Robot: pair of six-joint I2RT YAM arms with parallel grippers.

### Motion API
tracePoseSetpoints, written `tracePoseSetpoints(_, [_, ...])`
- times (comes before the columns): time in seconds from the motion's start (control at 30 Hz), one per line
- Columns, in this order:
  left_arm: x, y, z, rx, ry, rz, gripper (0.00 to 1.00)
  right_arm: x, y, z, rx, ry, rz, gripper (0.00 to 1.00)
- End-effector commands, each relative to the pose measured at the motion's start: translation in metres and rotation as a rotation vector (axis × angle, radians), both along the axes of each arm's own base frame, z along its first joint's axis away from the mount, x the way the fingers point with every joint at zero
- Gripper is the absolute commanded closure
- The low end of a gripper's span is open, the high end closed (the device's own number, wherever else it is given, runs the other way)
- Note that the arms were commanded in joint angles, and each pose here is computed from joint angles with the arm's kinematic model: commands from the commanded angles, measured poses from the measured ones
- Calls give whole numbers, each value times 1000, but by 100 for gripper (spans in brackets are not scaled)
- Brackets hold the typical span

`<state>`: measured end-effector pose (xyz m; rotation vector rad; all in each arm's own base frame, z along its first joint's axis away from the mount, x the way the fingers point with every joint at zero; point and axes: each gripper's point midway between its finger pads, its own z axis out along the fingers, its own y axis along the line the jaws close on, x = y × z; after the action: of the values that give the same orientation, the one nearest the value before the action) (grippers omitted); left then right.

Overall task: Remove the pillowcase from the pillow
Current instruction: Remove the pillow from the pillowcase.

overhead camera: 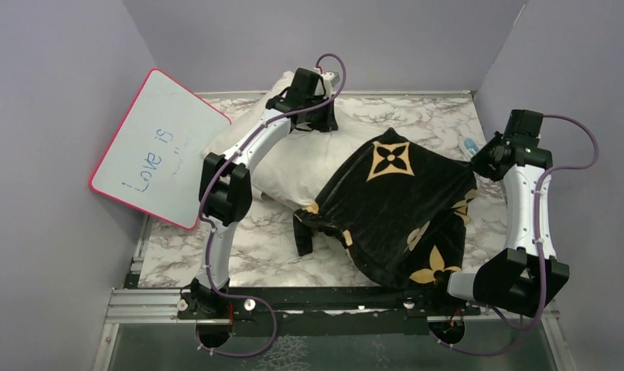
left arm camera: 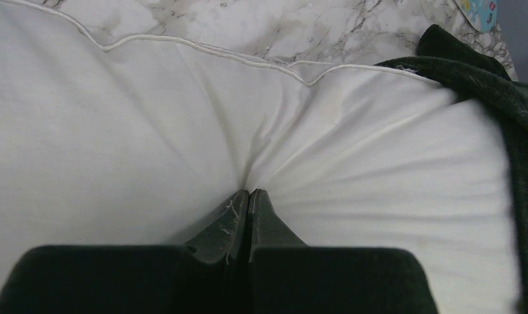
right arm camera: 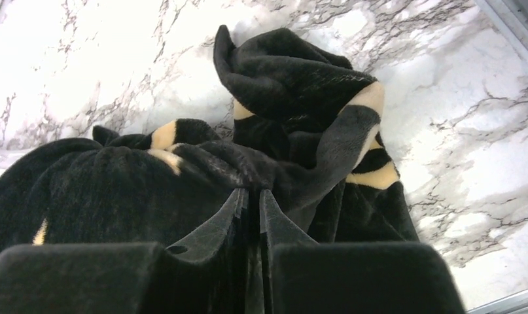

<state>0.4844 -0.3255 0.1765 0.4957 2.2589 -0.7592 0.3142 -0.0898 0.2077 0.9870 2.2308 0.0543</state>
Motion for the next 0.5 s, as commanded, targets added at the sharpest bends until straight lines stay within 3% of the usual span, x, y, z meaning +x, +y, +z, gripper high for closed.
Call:
tracePoseSetpoints(0.0, [7,71,-64,189,151,178,100,-7,-9,14,-6,-61,5,79])
tracePoseSetpoints(0.1, [4,63,-56,144,151,149,100,-8,35,7,166,-114,163,62])
tracePoseSetpoints(0.17, [2,59,-52,125,150,131,100,-15,60,4,259,-139,243,41])
tracePoseSetpoints(0.37, [-4,55,-43,91,148,104,100,-53,116,-12,484,-173,389,34])
tracePoseSetpoints(0.47, [-6,54,-40,81,148,99,100,-73,132,-21,525,-168,435,25])
